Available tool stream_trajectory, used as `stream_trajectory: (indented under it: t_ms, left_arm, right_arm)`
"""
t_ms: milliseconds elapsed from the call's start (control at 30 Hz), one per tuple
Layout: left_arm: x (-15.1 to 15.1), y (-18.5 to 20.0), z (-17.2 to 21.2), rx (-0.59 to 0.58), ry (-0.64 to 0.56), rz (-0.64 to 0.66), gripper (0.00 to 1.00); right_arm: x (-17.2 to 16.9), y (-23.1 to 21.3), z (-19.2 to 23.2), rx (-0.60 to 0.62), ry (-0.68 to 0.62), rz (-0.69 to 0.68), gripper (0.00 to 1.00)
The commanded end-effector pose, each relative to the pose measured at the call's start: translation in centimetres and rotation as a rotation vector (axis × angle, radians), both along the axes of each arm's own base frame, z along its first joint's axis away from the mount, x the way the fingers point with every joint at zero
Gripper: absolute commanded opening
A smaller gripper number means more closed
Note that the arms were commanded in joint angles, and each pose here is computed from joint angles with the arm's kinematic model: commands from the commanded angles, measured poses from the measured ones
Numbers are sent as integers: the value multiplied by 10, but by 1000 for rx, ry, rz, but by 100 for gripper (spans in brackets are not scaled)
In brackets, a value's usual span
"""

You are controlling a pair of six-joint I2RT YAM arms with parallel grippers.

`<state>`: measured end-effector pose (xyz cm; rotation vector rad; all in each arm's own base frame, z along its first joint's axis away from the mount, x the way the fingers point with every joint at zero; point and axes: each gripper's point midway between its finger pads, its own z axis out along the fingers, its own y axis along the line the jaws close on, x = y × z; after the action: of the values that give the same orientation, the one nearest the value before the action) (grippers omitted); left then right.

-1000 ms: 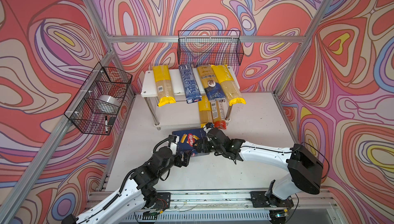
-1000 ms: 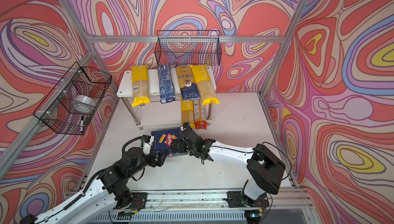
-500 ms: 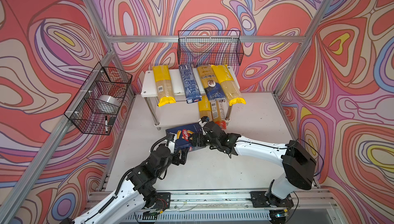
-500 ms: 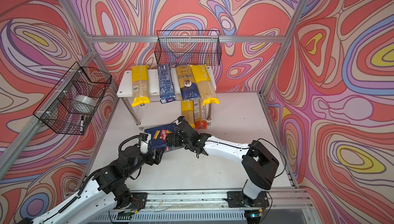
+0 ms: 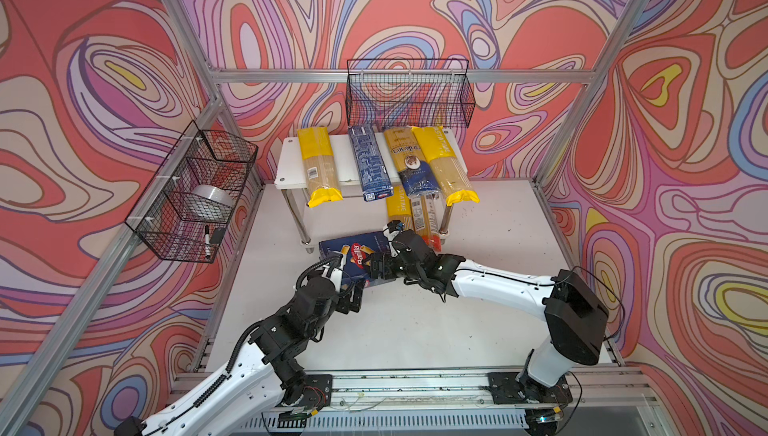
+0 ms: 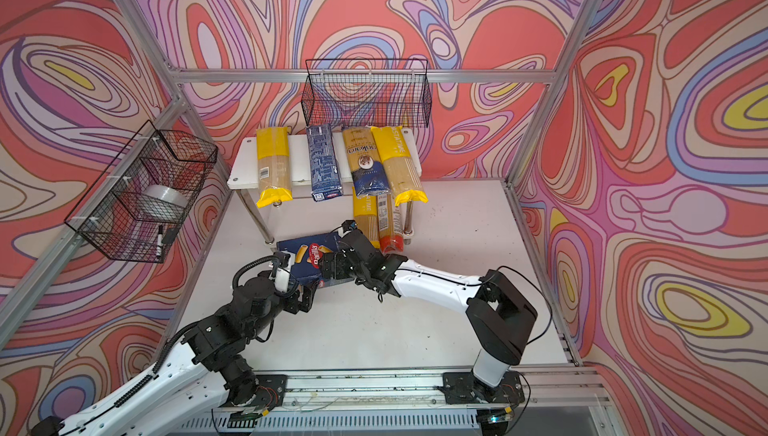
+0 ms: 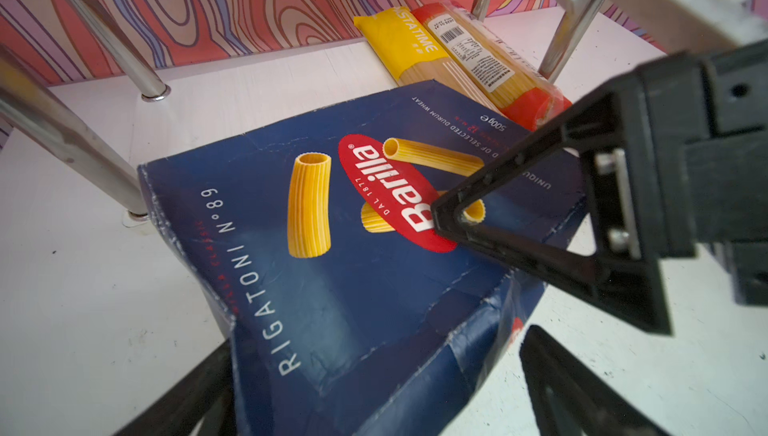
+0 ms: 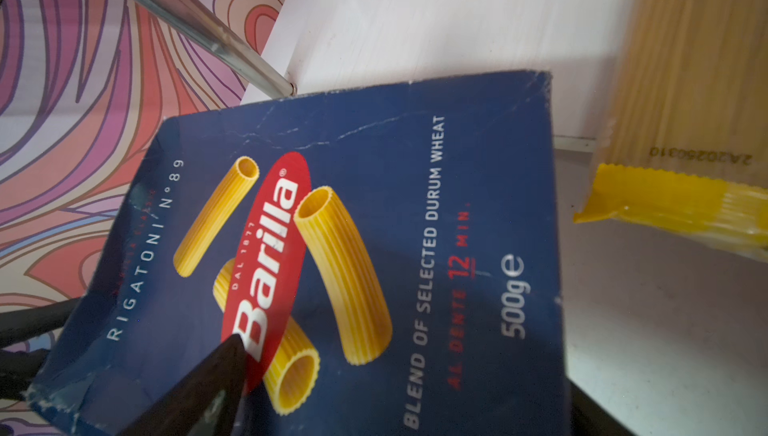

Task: Place and organize the pasta boxes and bags onto the shelf
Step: 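Carry the blue Barilla box with both grippers toward the lower shelf tier, then push the blue Barilla box with both grippers onto the lower shelf tier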

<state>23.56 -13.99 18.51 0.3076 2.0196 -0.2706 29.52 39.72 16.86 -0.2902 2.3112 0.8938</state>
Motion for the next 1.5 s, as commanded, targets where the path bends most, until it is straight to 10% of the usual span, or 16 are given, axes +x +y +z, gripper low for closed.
stream_trajectory:
  t_ms: [0, 1467]
  left_arm:
    - [-9, -64, 79, -207, -202, -299, 100]
    - [90, -27, 71, -241, -217, -92, 100]
  right_arm:
    - [-47, 75, 102, 319, -156, 329, 98]
    - [12, 103, 107, 267, -279, 260, 98]
